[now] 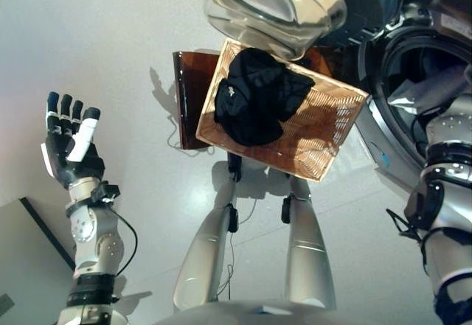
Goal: Pick up the clothes and place them into the washing machine
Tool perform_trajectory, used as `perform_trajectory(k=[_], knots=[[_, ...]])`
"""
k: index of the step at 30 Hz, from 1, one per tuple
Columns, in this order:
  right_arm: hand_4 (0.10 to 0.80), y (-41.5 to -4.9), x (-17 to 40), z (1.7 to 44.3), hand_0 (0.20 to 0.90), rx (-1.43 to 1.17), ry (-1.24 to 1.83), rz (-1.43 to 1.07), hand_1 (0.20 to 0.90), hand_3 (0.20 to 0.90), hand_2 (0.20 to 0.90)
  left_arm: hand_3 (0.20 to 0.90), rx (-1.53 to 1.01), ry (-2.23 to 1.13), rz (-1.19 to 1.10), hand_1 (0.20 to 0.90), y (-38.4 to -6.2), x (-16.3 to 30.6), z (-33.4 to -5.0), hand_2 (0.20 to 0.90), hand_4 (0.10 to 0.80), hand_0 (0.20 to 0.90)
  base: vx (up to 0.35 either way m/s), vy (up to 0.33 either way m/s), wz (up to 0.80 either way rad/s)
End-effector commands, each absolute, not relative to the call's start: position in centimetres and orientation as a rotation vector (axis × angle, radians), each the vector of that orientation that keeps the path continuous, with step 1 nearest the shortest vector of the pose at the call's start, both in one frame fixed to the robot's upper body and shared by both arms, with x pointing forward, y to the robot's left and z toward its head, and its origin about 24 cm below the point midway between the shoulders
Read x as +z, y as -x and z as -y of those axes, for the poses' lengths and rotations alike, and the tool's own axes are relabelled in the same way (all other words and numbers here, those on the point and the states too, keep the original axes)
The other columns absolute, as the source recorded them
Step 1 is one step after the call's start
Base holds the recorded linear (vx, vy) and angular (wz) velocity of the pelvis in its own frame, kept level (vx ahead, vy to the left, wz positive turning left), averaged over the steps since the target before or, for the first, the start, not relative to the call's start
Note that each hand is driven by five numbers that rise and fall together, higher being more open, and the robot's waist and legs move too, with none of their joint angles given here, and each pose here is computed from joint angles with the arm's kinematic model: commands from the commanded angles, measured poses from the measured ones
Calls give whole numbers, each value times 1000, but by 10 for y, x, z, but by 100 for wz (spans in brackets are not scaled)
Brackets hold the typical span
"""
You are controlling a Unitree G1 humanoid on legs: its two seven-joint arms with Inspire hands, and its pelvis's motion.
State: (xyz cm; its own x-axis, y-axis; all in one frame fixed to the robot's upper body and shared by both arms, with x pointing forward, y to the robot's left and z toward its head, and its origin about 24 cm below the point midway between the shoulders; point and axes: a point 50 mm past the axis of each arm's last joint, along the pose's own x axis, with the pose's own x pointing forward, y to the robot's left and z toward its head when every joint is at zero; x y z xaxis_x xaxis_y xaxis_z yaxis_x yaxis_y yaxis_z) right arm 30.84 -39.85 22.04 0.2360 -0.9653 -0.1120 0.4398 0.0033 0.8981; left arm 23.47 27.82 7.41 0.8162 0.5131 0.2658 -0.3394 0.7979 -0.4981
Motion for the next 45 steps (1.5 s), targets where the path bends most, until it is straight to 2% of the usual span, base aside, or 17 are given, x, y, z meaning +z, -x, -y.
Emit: perform_trajectory(k=[1,8,11,12,13,19,31,41,45], knots=[[800,-285,275,406,900,-1180,-770,951,900,900,900,900,512,377,554,900,-207,97,-297,900,800,900,0,0,0],[800,-294,272,405,900,-1231,-429,784,900,900,900,900,498,353,585,900,-206,101,-298,900,800,900,0,0,0],[800,-300,266,397,900,-1206,-179,711,900,900,900,900,494,342,599,900,-205,103,-298,900,800,900,0,0,0],[800,-306,257,393,900,-1169,23,621,900,900,900,900,485,336,606,900,-206,104,-297,900,800,900,-32,-8,1],[800,-307,258,393,900,-1169,25,622,900,900,900,900,485,337,607,900,-206,104,-297,900,800,900,0,0,0],[800,-313,221,386,900,-1086,705,364,900,900,900,900,480,318,607,900,-207,102,-300,900,800,900,-7,-1,2],[800,-319,148,365,900,-927,1041,118,900,900,900,900,499,325,615,900,-205,99,-299,900,800,900,-2,1,0],[800,-323,133,358,900,-873,1122,55,900,900,900,900,520,325,623,900,-204,99,-300,900,800,900,0,0,0],[800,-326,129,361,900,-799,1312,-43,900,900,900,900,498,324,636,900,-205,103,-299,900,800,900,-17,-2,1]])
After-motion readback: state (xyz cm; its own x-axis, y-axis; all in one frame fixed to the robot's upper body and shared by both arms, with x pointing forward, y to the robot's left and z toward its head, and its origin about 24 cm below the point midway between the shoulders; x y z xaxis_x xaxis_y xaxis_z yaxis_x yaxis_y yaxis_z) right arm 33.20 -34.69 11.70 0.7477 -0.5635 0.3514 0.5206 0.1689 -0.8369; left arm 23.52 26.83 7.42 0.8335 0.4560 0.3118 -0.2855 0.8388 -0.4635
